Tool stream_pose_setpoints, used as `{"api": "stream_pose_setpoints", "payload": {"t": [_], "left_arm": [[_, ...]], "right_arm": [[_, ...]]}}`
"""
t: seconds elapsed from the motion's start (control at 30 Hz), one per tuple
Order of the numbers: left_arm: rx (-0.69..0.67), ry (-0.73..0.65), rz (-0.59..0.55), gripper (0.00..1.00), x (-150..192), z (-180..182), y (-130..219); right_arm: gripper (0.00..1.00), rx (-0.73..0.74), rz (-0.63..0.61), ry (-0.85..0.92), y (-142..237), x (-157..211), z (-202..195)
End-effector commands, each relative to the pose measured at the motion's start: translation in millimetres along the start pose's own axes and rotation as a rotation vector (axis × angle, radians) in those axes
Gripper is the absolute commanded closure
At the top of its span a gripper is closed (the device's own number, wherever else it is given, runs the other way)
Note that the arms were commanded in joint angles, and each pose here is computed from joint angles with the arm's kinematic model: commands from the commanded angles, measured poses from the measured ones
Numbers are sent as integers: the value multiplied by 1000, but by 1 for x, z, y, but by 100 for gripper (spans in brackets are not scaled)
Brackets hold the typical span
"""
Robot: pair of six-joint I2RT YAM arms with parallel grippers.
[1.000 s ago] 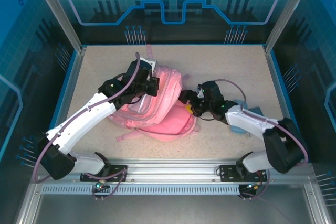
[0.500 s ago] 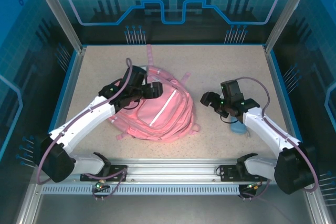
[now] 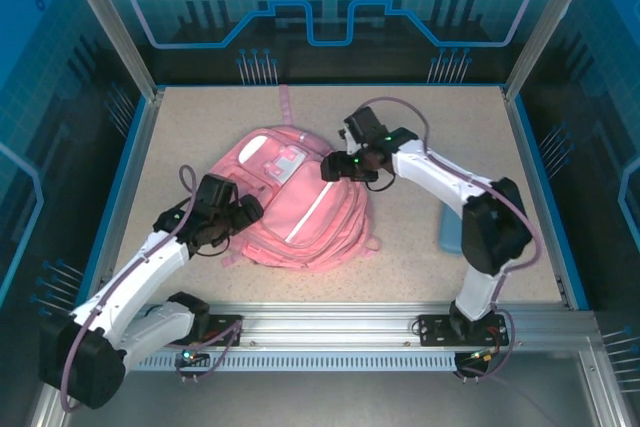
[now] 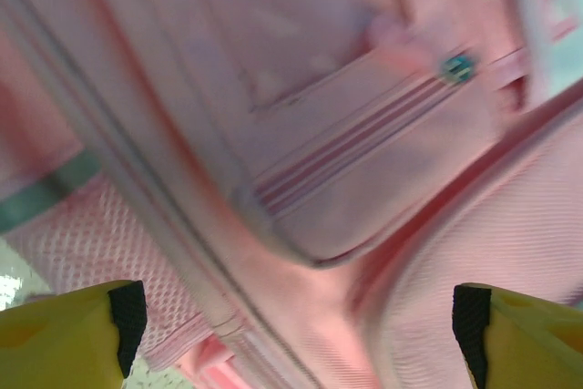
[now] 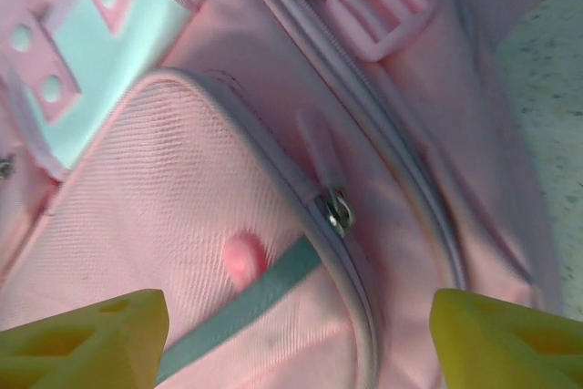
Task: Pack the student bag
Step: Rotate the student bag at the top-center of the table.
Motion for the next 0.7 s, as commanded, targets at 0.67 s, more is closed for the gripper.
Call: {"api": "stream_pose_setpoints", "payload": {"t": [0.67], "left_arm": [[299,-128,70,18,-73,-112,-81]], "right_arm": [[35,103,74,-382,-13,35,-119]]}}
Point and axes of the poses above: each hand's point on the last joint's axis, 136 mm out from that joint toward the fingers, its own y axis back along the fingers, its own z axis along the line the jaws close on, x = y × z, the point moved 3 cm from there along y, back along the fingers, and after that the axes turned 14 degrees about -y, right-handed, at the moved point
